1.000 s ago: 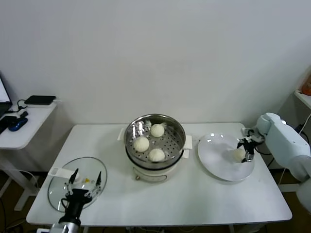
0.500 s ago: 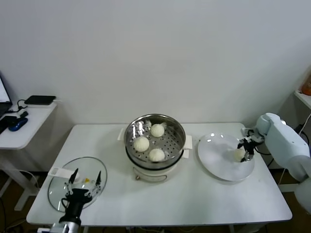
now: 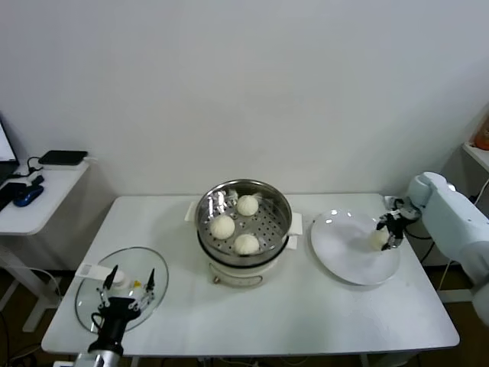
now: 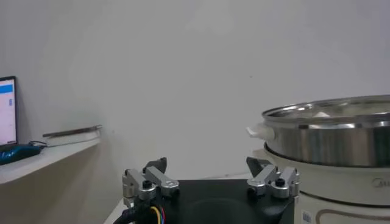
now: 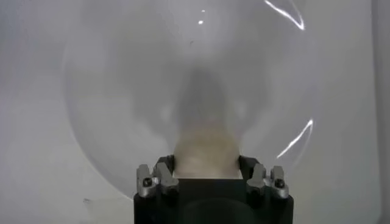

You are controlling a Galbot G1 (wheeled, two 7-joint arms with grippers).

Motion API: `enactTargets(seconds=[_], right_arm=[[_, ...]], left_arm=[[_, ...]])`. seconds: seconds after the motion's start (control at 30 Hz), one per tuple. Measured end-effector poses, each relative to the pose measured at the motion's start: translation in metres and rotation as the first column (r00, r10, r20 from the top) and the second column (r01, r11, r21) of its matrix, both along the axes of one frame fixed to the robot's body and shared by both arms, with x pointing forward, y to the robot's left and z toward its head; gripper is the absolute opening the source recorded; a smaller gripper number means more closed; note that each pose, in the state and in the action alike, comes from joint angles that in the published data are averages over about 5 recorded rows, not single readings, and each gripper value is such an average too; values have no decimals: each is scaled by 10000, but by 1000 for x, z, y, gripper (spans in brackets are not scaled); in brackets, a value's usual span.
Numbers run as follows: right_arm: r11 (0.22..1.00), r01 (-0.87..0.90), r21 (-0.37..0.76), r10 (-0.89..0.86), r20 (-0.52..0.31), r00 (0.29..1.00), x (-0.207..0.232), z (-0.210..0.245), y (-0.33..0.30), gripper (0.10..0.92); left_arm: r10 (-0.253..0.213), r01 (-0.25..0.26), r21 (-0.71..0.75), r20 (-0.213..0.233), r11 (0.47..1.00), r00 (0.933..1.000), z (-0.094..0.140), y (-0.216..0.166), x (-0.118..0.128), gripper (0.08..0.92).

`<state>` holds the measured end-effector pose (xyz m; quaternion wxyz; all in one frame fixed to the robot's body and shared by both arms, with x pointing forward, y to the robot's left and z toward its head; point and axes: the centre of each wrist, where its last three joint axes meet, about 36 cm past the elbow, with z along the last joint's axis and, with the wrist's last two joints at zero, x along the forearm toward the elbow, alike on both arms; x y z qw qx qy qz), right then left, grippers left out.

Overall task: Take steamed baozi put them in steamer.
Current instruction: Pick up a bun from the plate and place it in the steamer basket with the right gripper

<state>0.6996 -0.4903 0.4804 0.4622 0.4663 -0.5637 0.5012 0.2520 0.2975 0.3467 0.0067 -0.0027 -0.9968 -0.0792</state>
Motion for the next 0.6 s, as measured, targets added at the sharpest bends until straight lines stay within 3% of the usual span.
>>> enactTargets(seconds=[0.23,0.6], right_arm=[[9979,-640,104,635,432,9970,14,49,23,693],[9764,-2079,593,1993,1252,9719,40,154,109,696]], left_arm=[[-9,9,-45,39,10000,10000,0,-2,0,823],[-100,100,-66,87,9999,9999,0,-4,0,823]])
